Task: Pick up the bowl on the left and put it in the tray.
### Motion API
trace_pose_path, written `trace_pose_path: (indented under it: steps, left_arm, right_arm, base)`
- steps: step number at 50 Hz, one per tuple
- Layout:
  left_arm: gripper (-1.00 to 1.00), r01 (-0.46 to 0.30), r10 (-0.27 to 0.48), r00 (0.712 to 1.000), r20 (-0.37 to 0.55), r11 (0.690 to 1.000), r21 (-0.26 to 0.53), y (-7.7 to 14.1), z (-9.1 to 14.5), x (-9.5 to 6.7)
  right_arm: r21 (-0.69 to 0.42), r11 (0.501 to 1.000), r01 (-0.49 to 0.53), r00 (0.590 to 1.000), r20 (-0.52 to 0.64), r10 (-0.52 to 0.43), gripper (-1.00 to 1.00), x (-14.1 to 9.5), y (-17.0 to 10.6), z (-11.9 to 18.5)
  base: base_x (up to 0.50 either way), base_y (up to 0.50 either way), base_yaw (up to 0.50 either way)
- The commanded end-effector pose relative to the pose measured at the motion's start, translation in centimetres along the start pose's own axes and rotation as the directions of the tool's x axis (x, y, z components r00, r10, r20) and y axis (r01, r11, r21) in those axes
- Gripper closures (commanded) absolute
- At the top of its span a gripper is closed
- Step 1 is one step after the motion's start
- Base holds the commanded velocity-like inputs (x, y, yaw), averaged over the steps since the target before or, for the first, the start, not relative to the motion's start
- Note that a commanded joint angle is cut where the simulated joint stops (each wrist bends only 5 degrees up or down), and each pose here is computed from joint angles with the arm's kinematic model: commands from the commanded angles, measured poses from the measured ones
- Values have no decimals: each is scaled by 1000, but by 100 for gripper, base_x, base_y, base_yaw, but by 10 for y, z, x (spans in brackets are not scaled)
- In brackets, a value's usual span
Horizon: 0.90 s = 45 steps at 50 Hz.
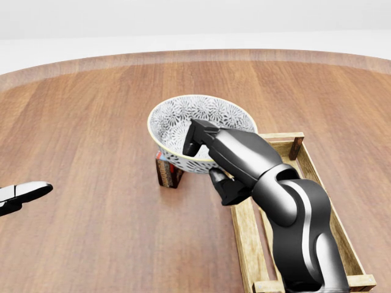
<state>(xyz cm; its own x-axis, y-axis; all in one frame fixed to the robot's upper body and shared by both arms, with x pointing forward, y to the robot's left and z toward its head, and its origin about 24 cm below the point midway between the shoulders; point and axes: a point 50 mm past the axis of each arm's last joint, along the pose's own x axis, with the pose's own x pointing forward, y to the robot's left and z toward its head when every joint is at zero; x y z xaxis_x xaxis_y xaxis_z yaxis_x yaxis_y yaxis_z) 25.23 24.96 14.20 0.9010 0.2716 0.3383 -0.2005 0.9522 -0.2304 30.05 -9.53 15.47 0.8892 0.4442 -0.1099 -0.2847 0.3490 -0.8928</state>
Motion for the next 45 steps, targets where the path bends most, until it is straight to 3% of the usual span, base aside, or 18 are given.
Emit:
trace_pose_path:
  steps: [1, 14, 25, 45]
  left_arm:
    - [-100, -4, 7, 996, -90, 999, 42, -6, -23, -3]
    - [-100, -4, 8, 996, -86, 999, 41, -6, -22, -3]
    - [-100, -5, 7, 998, -59, 999, 38, -7, -16, -1]
    - [-100, -12, 16, 996, -91, 999, 41, -4, -23, -1]
  right_arm:
    - [41, 999, 34, 999, -35, -33, 100, 4, -28, -26]
    - [145, 981, 128, 987, -120, -111, 100, 5, -49, -69]
    - [206, 959, 194, 963, -225, -146, 100, 3, -48, -103]
    - [310, 920, 239, 876, -477, -67, 100, -4, -2, -166]
  base:
    - [0, 0, 0]
    - [0, 0, 0]
    - [0, 0, 0]
    - [0, 0, 0]
